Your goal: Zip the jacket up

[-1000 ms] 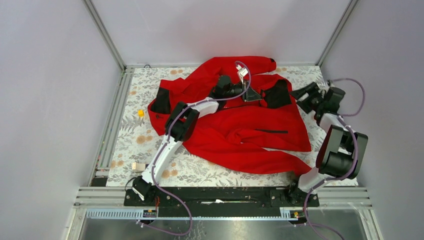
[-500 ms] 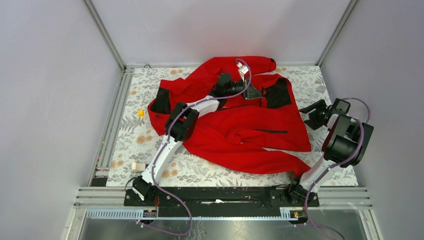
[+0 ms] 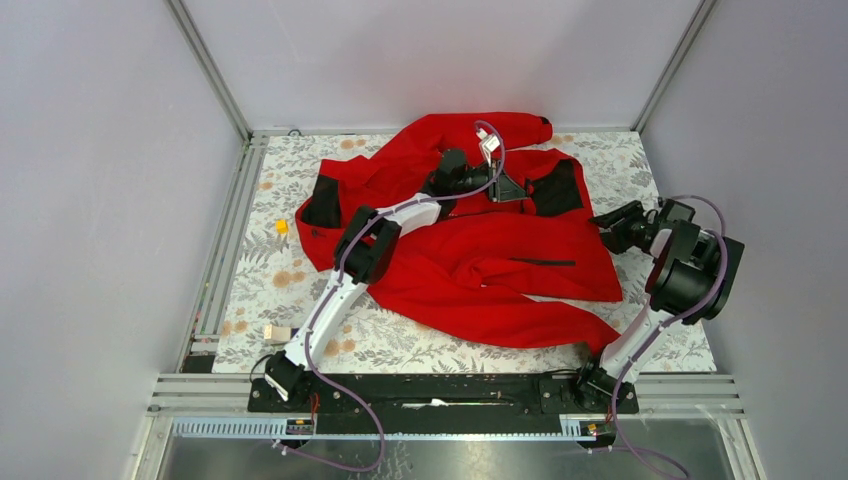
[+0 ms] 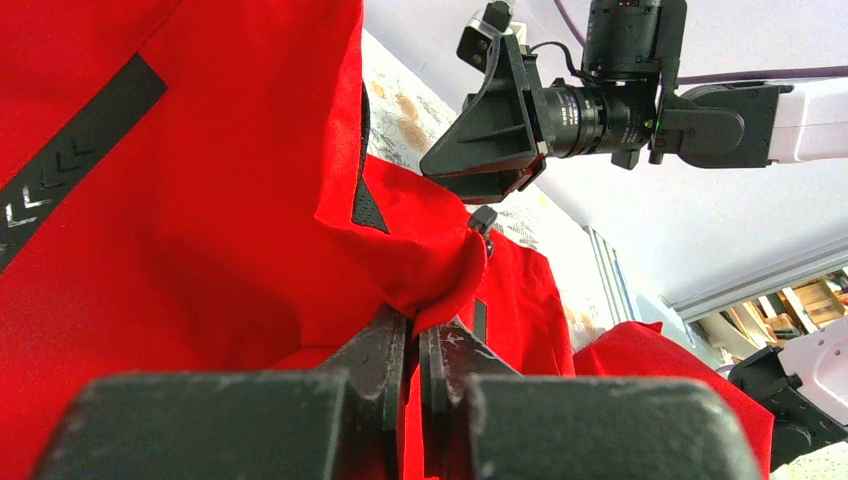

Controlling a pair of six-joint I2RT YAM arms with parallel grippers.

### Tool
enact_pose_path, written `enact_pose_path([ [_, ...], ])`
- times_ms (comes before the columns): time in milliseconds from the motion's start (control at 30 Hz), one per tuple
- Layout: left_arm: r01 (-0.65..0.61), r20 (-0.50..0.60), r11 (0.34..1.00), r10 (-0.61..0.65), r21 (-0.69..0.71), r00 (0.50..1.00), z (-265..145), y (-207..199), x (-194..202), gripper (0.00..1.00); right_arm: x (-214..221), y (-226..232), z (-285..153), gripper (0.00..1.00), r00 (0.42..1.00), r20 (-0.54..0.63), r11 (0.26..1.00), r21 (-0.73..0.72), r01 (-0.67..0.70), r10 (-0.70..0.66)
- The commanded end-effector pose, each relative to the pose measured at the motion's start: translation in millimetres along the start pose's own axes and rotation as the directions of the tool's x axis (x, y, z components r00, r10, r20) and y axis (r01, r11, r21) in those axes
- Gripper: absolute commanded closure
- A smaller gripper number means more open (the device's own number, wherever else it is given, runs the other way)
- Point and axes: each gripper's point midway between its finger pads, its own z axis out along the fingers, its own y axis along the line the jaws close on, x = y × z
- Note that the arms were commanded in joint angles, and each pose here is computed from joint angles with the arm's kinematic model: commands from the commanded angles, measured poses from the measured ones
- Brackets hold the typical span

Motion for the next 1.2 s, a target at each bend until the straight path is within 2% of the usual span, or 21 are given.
enact_pose_path([
  [0,-0.078,0.020,0.996,0.077,0.032,0.997,10,-16,-15,1.00,15,36,2,0.45,0.996,-0.082,0.989,-0.149,0.012,-0.024],
  [300,-0.080,0.011,0.996,0.080,0.026,0.997,10,-14,-13,1.00,25,71,-1,0.47,0.992,-0.109,0.950,-0.312,0.029,-0.066],
  [500,-0.098,0.009,0.995,0.098,0.020,0.995,9,-14,-16,1.00,10,68,4,0.42,0.992,-0.048,0.960,-0.259,0.104,-0.121],
  [700,-0.100,0.006,0.995,0.100,0.022,0.995,9,-15,-15,1.00,2,72,2,0.46,0.992,0.024,0.955,-0.270,0.126,-0.124],
  [767,-0.101,0.010,0.995,0.101,0.023,0.995,8,-16,-16,1.00,0,77,-6,0.45,0.988,0.065,0.952,-0.265,0.152,-0.139],
  [1167,-0.084,0.012,0.996,0.084,0.038,0.996,8,-16,-13,1.00,-9,72,-11,0.37,0.972,0.097,0.958,-0.175,0.228,-0.214],
])
